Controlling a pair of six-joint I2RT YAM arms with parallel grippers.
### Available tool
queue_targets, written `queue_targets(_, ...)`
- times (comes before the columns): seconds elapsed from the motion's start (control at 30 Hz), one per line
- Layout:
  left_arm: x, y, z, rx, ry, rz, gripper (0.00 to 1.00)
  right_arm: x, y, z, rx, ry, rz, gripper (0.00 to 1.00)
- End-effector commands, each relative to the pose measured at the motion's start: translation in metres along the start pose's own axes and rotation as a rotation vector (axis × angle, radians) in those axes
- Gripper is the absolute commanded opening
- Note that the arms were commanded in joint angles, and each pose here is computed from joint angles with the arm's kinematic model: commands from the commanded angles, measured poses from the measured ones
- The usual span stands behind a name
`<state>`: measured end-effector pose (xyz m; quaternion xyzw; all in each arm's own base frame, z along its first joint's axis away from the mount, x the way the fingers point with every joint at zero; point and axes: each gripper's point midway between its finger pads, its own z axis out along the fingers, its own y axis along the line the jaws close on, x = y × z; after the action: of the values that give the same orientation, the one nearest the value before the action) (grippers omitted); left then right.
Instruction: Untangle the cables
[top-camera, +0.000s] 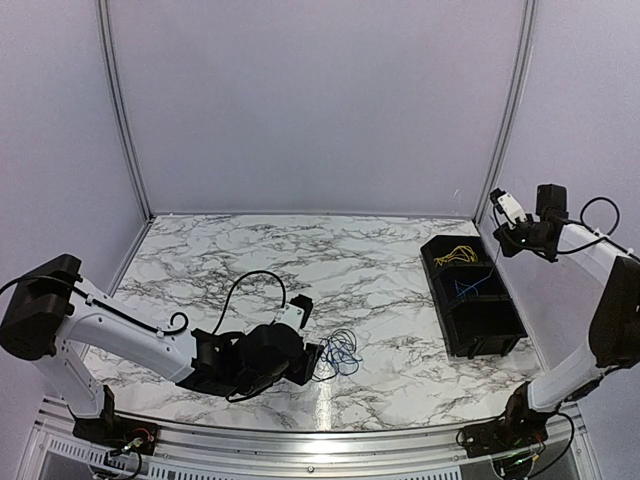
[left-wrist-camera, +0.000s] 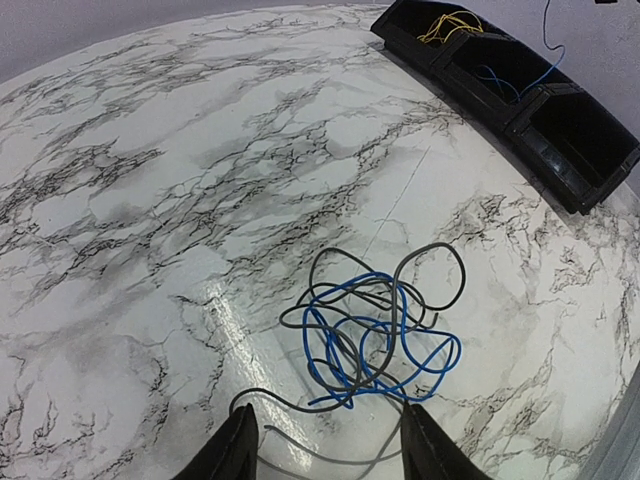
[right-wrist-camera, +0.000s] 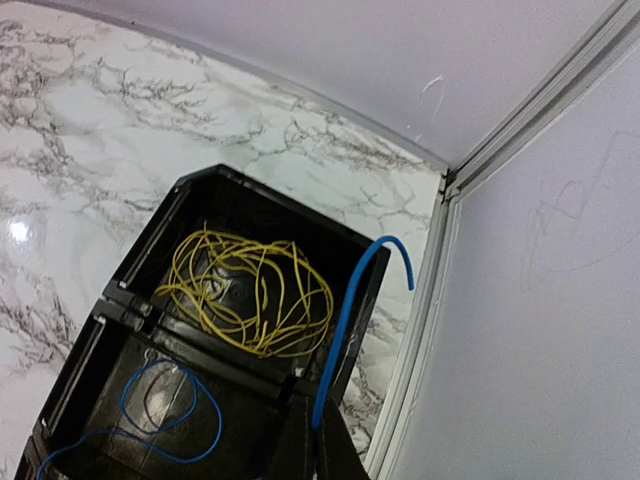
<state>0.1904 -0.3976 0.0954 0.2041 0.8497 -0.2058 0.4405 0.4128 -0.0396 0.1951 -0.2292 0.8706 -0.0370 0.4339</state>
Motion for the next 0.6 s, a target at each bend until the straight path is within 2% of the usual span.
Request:
queue_targets(0.0,-0.012,-0.002,-0.005,-0.010,-0.021,-0.004,0.51,-0.040,-0.025,-0.009,0.108,-0.175,0.007,0.00)
queue_targets(0.17,-0.012,-0.004,-0.004,-0.008,-0.018,-0.003,0.51,-0.020,-0.011,-0.004,0.111,-0.187,-0.043,0.00)
queue_targets(0.57,-0.008,-0.004,-0.001,-0.008,-0.006,0.001,0.51,0.036,0.056,-0.009,-0.103,-0.099,-0.290,0.00)
